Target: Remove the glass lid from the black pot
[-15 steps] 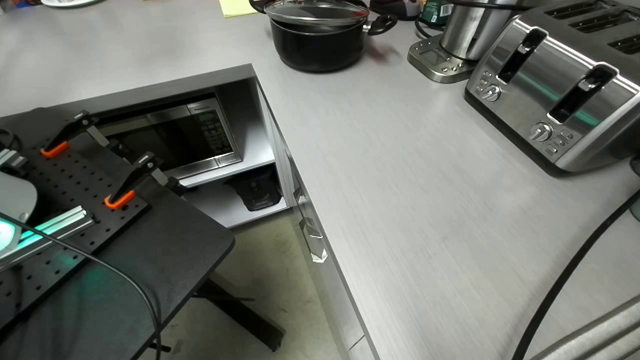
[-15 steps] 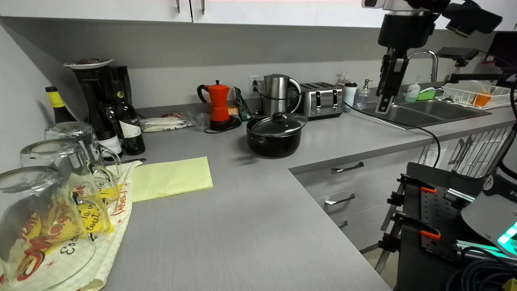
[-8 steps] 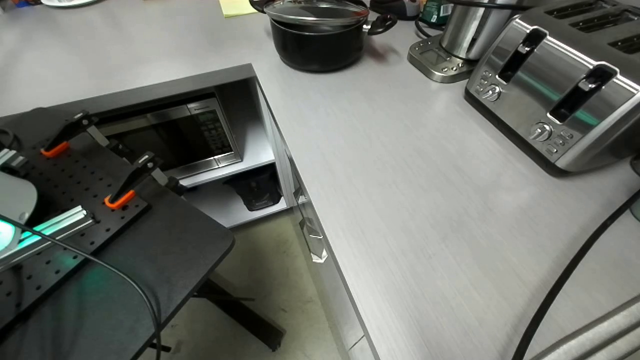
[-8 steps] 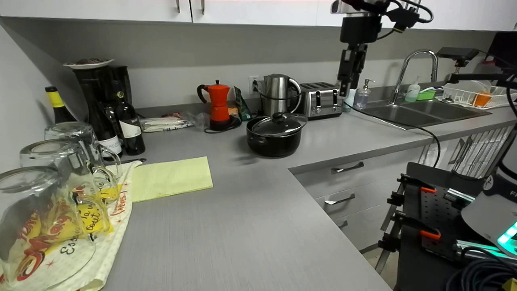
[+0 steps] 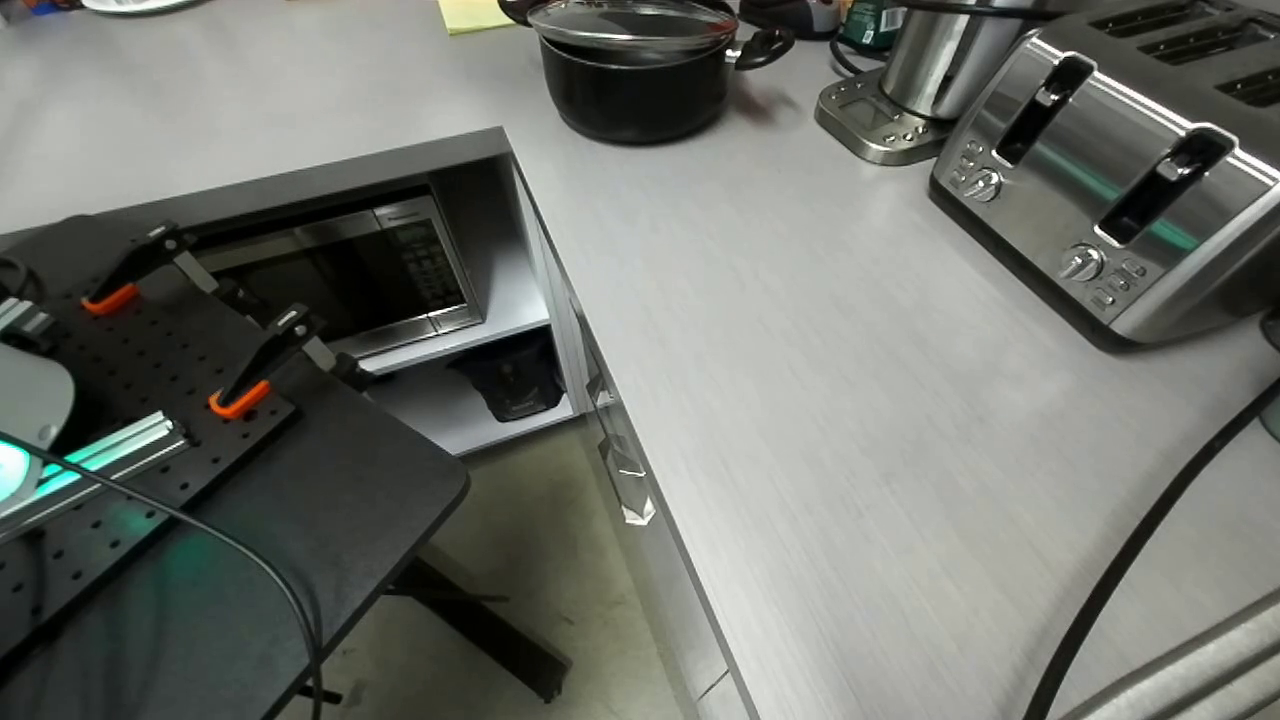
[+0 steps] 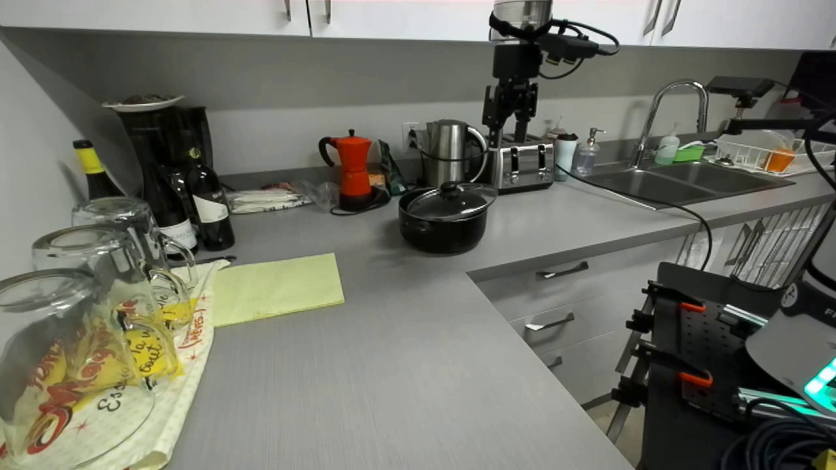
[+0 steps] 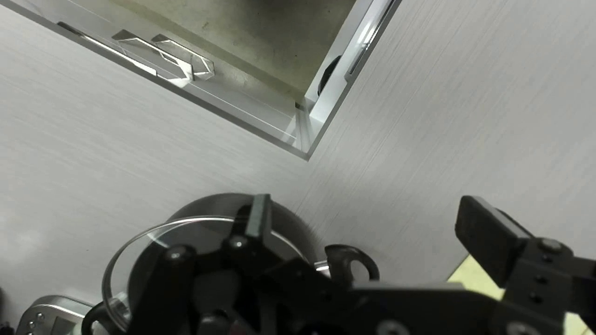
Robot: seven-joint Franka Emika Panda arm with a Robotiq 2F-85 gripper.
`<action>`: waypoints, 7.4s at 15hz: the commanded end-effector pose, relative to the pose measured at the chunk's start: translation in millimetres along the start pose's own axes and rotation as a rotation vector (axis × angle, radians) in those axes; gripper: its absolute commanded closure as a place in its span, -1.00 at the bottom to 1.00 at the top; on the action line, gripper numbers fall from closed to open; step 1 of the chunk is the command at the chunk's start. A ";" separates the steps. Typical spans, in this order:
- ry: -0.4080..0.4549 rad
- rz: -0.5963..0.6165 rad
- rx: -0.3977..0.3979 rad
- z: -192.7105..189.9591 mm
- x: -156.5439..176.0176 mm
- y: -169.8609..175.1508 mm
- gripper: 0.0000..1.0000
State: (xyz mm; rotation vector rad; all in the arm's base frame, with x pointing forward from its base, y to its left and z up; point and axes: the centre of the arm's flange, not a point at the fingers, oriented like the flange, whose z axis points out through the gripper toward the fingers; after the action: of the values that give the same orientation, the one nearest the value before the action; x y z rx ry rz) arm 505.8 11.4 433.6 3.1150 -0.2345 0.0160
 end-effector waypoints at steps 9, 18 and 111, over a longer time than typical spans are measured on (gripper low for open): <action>0.179 0.111 -0.100 56.3 95.8 58.5 -1.00; 0.217 0.234 -0.184 96.8 126.3 109.5 -1.00; 0.440 -0.707 0.007 182.0 25.3 -233.2 0.50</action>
State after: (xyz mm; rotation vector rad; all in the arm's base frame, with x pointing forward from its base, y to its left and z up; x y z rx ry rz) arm 553.5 229.4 256.9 2.9532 0.7644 0.5857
